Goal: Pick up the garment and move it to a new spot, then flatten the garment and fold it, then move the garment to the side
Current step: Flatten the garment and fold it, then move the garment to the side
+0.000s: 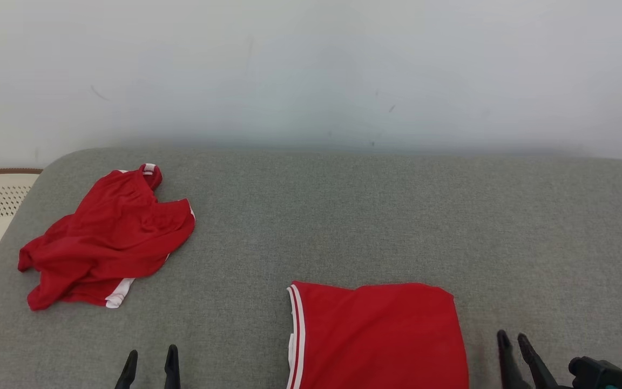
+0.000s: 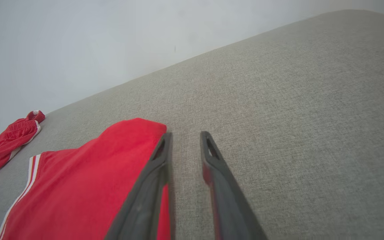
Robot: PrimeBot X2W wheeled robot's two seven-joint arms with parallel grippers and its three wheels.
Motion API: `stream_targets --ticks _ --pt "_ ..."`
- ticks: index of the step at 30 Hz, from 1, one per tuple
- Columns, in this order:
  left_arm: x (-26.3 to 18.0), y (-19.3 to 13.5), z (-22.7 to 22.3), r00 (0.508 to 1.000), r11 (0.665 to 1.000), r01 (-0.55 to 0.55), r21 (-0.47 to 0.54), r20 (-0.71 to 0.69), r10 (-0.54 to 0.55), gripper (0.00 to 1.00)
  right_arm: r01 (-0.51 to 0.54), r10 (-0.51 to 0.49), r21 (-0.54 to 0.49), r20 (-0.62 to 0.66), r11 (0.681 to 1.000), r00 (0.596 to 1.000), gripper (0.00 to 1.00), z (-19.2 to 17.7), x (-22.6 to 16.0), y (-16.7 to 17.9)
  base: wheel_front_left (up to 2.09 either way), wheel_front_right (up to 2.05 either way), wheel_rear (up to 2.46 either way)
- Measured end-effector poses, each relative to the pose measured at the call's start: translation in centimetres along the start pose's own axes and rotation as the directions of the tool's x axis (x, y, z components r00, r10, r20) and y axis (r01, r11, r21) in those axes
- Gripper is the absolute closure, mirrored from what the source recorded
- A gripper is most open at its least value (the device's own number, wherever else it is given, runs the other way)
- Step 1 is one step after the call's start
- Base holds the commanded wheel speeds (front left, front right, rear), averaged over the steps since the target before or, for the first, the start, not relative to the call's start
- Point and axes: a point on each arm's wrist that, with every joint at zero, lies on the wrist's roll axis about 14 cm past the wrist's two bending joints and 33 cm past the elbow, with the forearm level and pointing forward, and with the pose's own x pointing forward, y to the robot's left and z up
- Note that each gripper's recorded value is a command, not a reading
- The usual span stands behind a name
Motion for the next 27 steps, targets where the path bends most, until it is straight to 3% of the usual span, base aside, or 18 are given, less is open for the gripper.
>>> stream_targets --ticks 1,12,27 --pt "0.0 0.0 0.0 1.0 1.0 -0.001 0.0 0.0 0.001 0.0 -0.003 0.003 0.007 -0.006 1.0 1.0 0.0 -0.1 -0.1 0.2 0.0 0.0 0.0" --pt "-0.3 0.6 -0.1 1.0 1.0 -0.015 -0.002 -0.003 0.015 0.0 -0.042 0.045 0.029 -0.118 0.999 0.992 0.0 -1.6 1.2 1.8 0.0 0.0 0.0" --pt "-0.6 1.5 -0.8 0.999 0.999 -0.041 0.004 -0.027 0.041 0.0 -0.039 0.053 0.045 -0.378 0.998 0.924 0.0 -7.2 2.6 1.7 0.0 0.0 0.0"
